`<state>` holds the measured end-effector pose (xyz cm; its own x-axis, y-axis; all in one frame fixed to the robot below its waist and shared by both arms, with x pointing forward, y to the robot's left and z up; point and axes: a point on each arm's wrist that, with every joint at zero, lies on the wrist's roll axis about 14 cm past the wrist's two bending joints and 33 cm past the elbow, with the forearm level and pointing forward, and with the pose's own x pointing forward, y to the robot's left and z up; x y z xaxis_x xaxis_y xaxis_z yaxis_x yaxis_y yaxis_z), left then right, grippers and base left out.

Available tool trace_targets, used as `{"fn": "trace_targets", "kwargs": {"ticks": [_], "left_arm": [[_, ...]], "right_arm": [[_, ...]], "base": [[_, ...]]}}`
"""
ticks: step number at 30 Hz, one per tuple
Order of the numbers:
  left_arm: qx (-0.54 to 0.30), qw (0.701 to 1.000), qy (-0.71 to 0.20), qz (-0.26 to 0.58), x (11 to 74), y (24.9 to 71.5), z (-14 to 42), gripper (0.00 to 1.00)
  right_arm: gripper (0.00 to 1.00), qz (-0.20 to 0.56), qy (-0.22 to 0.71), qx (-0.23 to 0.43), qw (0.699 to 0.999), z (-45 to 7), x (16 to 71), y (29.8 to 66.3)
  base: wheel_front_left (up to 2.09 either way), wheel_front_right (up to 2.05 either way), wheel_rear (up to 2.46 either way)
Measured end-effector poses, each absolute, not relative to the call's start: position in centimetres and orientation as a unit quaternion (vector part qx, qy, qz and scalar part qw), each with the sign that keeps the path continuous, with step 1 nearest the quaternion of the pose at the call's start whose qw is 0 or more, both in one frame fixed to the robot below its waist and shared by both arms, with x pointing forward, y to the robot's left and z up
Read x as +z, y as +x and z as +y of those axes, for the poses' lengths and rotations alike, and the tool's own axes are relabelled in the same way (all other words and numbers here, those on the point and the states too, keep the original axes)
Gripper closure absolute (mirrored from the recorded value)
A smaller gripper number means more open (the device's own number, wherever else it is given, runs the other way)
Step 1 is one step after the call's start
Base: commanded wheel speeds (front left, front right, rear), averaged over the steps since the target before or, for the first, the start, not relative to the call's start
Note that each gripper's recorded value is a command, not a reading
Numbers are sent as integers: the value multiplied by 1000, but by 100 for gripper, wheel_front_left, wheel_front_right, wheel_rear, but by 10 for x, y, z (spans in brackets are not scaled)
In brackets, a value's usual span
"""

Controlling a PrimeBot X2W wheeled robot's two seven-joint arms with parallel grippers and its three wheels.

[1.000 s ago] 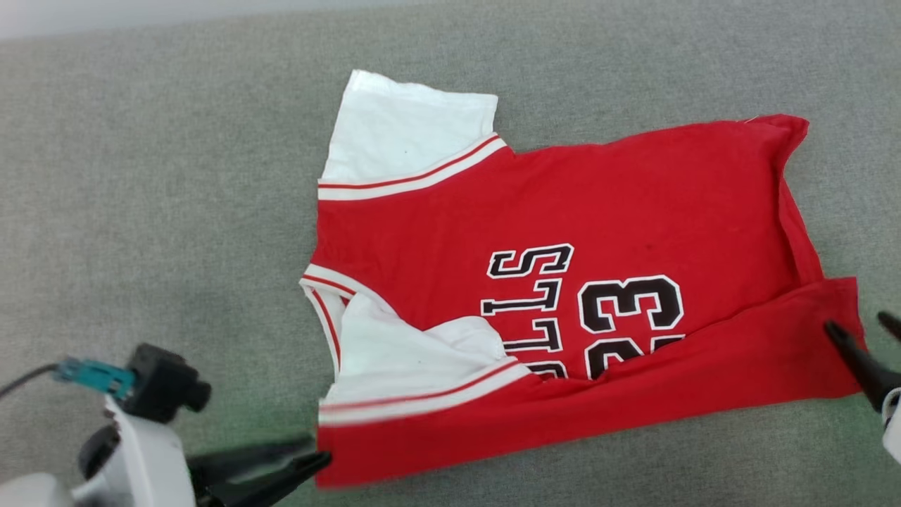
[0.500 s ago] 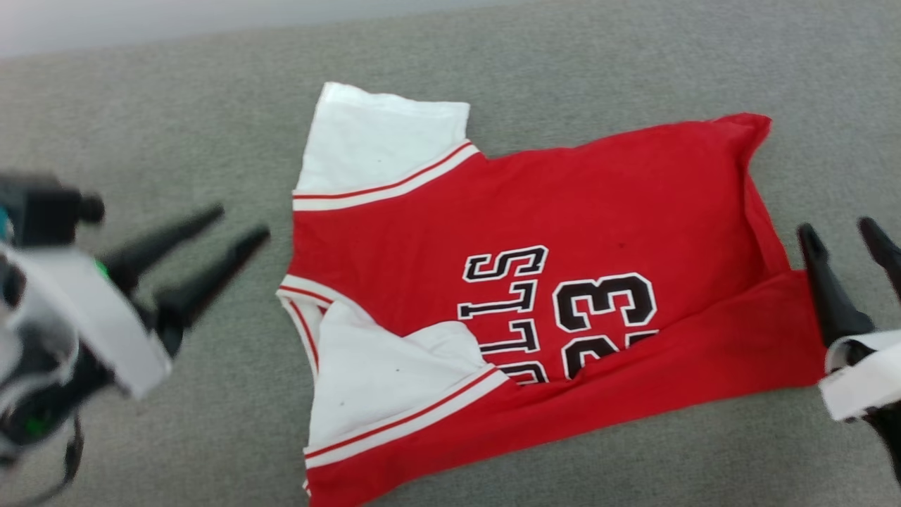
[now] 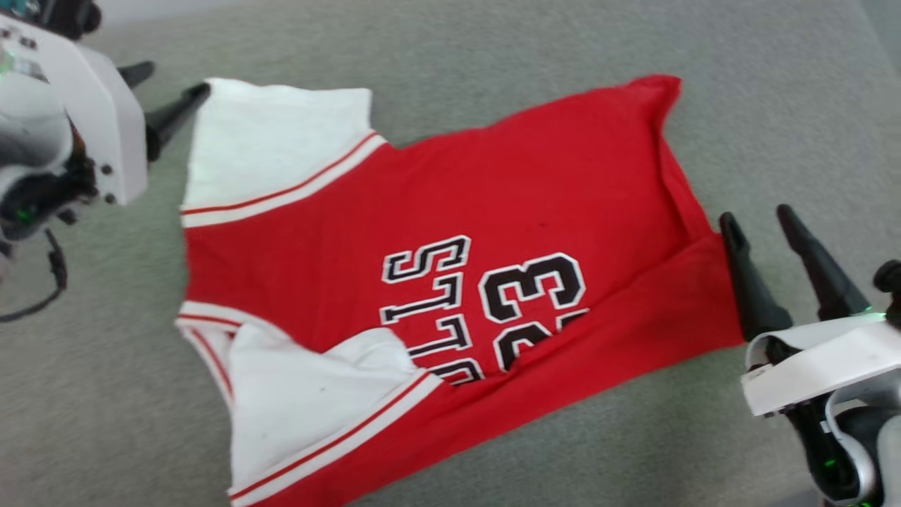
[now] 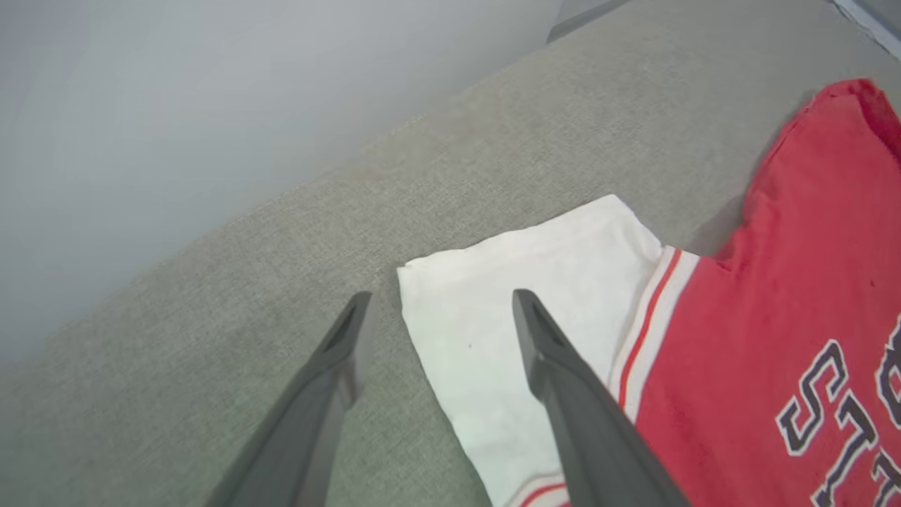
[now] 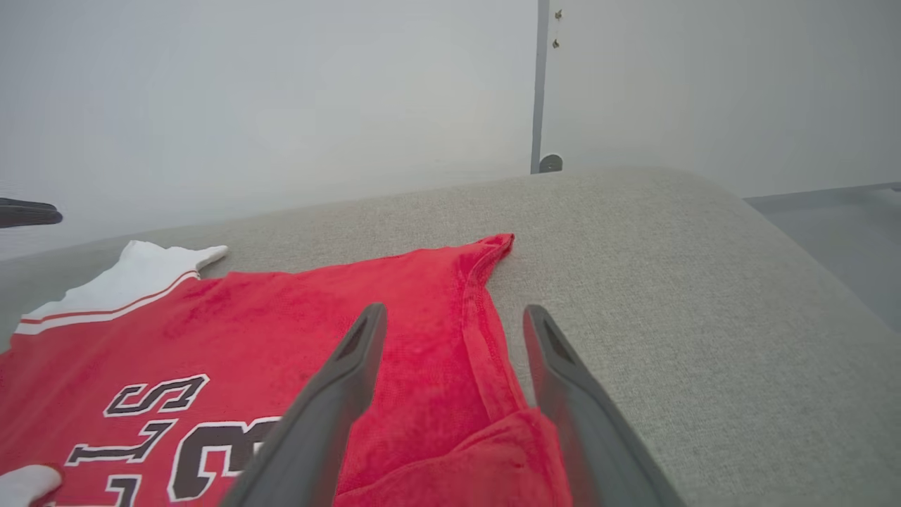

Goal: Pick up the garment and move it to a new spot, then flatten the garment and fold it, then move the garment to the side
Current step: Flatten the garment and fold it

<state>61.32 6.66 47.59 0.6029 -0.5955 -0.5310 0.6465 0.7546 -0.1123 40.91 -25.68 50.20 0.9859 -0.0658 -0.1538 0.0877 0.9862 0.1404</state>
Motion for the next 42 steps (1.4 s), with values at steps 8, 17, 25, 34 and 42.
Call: {"fn": "trace_targets", "kwargs": {"ticks": [8, 17, 25, 34, 42], "left_arm": [[-356, 846, 74, 391, 426, 622, 44, 0], [-351, 830, 120, 417, 395, 637, 42, 0], [-321, 842, 133, 412, 391, 651, 63, 0], [-348, 818, 81, 452, 390, 629, 51, 10], [-373, 806, 89, 450, 389, 621, 42, 100]], "right_arm": [[0, 95, 77, -74, 990, -270, 484, 390], [0, 118, 76, -99, 985, -280, 466, 379], [0, 123, 76, -87, 986, -274, 461, 390], [0, 127, 76, -73, 986, -266, 458, 400], [0, 147, 68, -49, 986, -266, 463, 433]], "base": [[0, 0, 0], [0, 0, 0], [0, 0, 0], [0, 0, 0], [0, 0, 0]]}}
